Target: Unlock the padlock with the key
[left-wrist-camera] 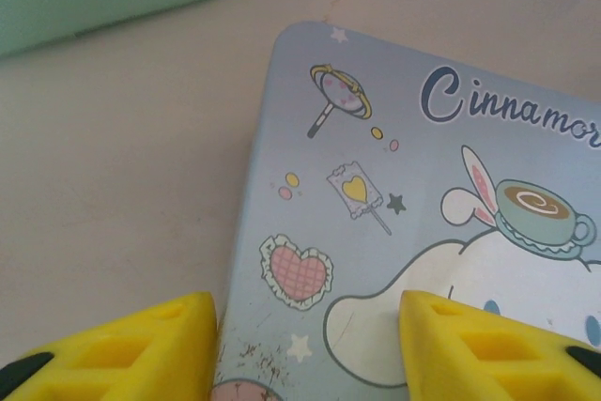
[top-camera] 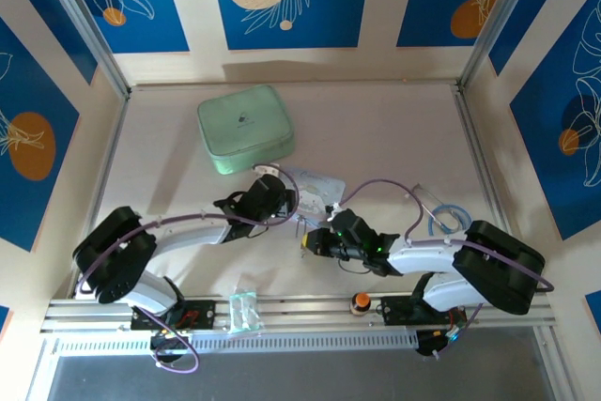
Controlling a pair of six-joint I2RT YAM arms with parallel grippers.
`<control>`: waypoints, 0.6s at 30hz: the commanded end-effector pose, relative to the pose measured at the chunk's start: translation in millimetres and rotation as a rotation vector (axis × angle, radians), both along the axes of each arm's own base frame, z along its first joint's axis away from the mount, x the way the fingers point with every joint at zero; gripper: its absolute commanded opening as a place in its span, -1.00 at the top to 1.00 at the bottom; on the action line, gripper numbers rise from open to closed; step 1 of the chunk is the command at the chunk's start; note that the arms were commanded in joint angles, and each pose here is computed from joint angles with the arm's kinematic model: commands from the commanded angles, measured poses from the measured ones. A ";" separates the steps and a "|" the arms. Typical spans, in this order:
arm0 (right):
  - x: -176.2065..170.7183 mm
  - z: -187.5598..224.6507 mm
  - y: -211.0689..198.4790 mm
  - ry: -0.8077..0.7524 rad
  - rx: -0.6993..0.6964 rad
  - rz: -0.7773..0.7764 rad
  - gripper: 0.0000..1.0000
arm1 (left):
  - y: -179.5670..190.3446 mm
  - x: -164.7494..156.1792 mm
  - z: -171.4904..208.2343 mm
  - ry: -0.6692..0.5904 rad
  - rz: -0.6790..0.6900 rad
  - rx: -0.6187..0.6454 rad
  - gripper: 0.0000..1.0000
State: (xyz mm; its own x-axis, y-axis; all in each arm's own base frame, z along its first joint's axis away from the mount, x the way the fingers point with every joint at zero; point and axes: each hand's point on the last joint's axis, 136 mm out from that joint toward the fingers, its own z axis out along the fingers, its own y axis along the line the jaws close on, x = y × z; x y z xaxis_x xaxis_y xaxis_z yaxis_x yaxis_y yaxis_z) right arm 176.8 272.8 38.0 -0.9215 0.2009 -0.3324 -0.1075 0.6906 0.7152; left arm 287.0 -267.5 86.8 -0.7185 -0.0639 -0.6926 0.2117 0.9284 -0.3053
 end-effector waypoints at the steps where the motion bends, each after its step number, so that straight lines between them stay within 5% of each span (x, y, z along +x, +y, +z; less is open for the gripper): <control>1: -25.1 -69.3 -67.5 0.269 -0.213 -0.205 1.00 | -3.4 -40.0 -27.4 0.166 -0.061 -0.053 -0.04; 12: -30.2 -65.9 -94.8 0.270 -0.243 -0.250 1.00 | -23.1 -53.5 20.4 0.144 -0.129 -0.183 -0.11; 18: -26.5 -60.3 -107.1 0.256 -0.243 -0.277 1.00 | -23.9 -31.6 33.8 0.034 -0.138 -0.074 -0.34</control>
State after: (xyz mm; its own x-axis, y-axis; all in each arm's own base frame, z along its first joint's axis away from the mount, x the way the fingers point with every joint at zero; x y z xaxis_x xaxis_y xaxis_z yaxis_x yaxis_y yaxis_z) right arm 177.8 211.0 21.4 -0.8970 0.3715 -0.2397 0.1201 0.7265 0.6765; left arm 244.9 -286.3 109.8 -0.7839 -0.0598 -0.6180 0.2815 0.8529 -0.4396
